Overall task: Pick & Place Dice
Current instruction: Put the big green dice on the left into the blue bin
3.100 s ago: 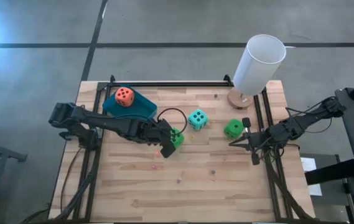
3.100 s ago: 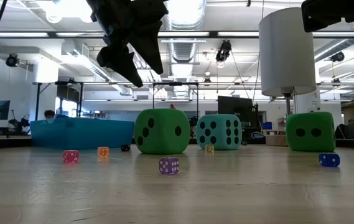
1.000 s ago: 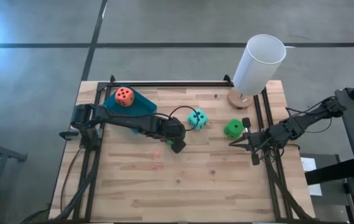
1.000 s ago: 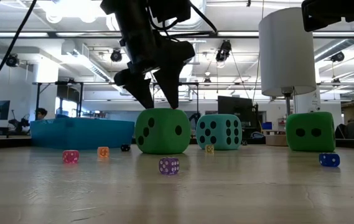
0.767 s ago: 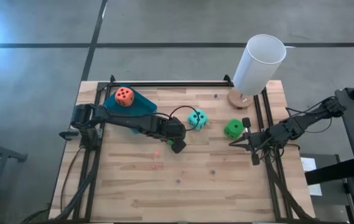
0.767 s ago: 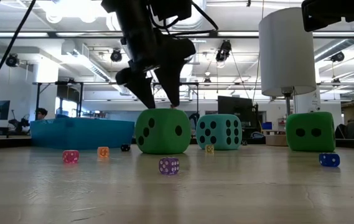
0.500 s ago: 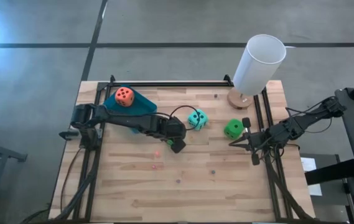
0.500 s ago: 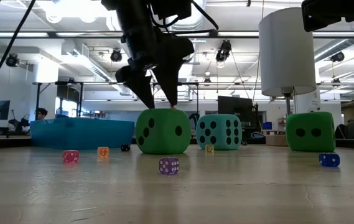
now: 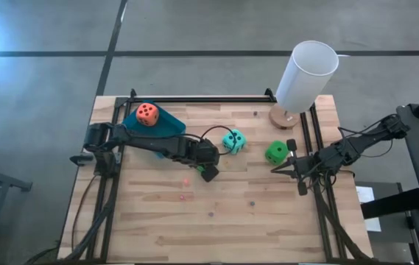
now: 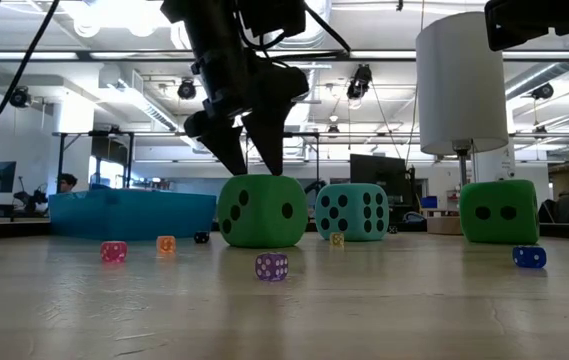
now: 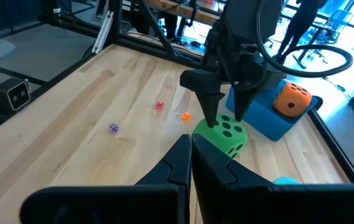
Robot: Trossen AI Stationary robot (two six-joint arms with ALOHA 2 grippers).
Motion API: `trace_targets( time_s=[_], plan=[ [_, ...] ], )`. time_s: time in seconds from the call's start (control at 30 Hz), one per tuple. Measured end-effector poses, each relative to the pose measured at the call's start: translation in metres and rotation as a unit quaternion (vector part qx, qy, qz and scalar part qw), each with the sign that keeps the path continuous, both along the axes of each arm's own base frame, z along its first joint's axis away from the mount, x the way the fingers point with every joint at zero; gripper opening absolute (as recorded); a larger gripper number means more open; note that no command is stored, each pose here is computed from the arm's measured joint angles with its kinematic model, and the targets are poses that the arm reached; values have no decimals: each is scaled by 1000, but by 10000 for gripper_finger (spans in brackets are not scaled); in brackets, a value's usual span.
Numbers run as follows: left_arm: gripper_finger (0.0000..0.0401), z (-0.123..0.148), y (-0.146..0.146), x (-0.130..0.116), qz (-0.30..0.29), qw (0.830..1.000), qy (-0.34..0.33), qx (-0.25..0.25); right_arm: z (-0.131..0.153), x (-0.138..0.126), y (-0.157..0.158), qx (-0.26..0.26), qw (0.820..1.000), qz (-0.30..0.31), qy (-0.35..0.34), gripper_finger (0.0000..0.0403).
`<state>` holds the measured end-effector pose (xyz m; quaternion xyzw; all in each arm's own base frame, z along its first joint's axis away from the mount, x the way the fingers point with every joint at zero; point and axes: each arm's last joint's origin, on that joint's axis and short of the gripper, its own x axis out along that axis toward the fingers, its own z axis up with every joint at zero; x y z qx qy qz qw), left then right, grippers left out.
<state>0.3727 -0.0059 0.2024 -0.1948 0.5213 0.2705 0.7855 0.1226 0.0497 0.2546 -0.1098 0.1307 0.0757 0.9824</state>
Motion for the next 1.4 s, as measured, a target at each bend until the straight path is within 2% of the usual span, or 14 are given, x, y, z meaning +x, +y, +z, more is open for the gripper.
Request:
trace_targets(
  time_s=[0.77, 1.1, 1.4],
  plan=[
    [354, 0, -1, 2, -5, 1000, -8, -12, 0, 0, 0, 0, 1000, 0, 0, 8],
    [363, -1, -8, 1, -20, 999, -2, -36, 0, 0, 0, 0, 1000, 0, 0, 8],
    [352, -1, -19, -2, -35, 998, 9, -57, 0, 0, 0, 0, 1000, 0, 0, 8]
  ],
)
